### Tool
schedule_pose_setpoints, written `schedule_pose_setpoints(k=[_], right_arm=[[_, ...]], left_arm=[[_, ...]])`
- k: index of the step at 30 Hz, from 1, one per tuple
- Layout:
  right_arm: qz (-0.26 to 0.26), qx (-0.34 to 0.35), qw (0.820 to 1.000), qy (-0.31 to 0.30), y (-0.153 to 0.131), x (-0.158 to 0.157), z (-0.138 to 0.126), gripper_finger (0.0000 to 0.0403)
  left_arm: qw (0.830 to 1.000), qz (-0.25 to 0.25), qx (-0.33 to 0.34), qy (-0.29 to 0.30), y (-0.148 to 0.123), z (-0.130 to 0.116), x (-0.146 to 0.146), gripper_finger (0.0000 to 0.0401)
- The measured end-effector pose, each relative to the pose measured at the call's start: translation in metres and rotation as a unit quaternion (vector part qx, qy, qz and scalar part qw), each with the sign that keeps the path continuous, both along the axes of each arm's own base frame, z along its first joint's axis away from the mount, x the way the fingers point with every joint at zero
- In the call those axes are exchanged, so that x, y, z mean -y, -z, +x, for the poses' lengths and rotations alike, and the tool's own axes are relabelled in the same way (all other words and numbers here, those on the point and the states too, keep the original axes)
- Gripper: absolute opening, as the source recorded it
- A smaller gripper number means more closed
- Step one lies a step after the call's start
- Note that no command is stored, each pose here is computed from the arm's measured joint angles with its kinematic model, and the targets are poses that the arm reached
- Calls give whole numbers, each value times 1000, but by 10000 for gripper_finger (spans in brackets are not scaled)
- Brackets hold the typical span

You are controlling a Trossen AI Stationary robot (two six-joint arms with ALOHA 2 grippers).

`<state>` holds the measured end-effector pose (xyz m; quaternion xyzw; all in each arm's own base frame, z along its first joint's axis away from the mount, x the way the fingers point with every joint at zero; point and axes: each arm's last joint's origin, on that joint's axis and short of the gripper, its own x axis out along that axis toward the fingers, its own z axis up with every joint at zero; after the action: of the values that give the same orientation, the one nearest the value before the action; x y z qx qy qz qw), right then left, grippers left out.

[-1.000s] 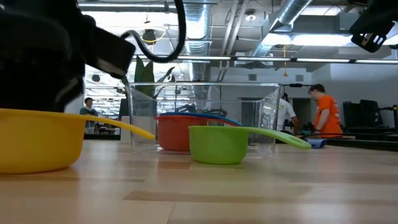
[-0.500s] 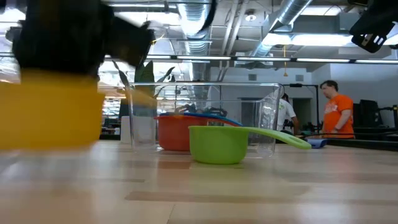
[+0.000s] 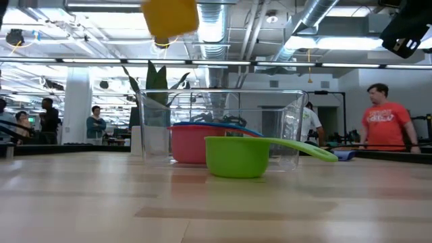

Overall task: Nest measuring cups in basket
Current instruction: Stack the yellow measuring cup into the blue measuring cup

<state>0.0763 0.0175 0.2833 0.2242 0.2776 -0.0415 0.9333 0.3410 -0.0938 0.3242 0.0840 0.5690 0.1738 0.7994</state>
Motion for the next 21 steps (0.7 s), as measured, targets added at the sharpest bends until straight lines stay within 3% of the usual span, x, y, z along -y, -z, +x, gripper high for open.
schedule_pose_setpoints(k=[4,10,14,18,21], right_arm=[[0,1,1000,0,0,0,0,40],[1,1,1000,0,0,0,0,40],[1,1,1000,0,0,0,0,40],[1,0,1000,0,0,0,0,40],[1,0,1000,0,0,0,0,40]], left_arm=[[996,7,-45,77,16,19,-44,0],[994,-19,-39,101,21,30,-90,0],[992,-61,-25,108,26,36,-101,0],[988,-104,1,114,49,42,-95,0],[990,-85,-15,113,70,40,-87,0]])
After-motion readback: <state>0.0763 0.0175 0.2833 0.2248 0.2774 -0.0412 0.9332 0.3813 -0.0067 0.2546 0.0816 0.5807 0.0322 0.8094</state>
